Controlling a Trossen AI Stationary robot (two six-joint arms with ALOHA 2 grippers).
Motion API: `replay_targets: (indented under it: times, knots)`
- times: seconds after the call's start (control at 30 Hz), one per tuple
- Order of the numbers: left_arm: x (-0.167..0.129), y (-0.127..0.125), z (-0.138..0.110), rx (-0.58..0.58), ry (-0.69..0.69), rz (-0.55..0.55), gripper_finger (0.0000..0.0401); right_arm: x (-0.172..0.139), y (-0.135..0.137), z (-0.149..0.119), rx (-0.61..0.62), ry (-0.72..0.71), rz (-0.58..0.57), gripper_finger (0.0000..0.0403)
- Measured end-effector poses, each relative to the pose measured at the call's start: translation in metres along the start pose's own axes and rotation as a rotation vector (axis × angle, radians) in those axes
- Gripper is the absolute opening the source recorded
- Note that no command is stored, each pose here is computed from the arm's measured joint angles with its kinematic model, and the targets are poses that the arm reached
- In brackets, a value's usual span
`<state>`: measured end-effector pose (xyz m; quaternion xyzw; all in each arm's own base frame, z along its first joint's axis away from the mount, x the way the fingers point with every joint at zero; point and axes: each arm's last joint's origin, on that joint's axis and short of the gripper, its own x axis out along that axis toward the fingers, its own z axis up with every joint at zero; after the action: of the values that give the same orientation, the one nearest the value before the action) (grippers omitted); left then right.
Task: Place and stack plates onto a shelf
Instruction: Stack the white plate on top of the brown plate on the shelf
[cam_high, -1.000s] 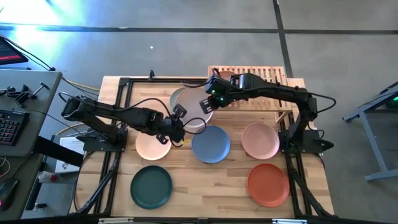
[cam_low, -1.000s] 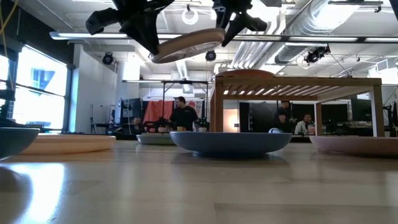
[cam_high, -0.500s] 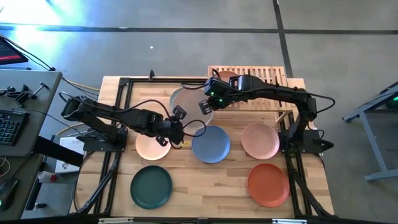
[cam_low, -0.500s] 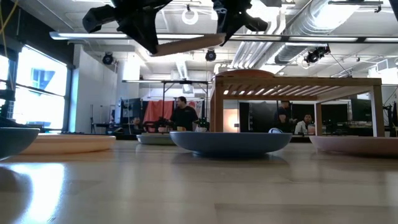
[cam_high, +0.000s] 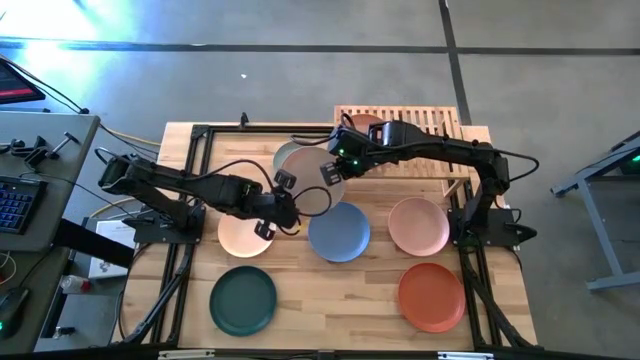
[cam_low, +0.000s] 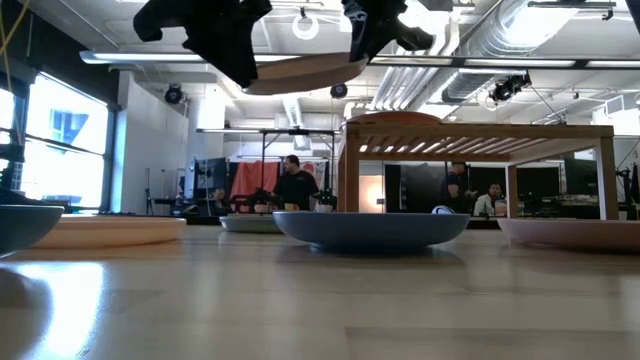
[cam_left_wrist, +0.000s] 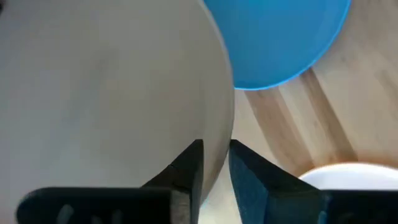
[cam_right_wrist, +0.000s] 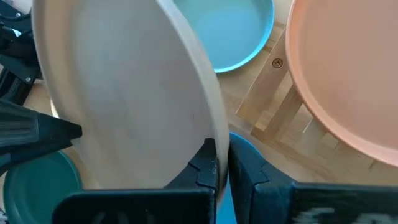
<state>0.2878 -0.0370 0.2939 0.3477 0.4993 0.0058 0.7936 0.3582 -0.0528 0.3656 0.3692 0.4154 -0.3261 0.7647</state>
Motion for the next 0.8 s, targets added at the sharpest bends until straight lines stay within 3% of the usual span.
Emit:
replay_targets:
  times: [0.4,0.8]
  knots:
    - [-0.003,0.002,0.0,-0.288,-0.021,0.008,0.011,0.001,-0.014,0.006,-0.007,0.039,-0.065,0.0]
    - [-0.003,0.008,0.002,-0.33,-0.036,0.082,0.011,0.005,-0.051,0.04,-0.035,0.097,-0.062,0.0]
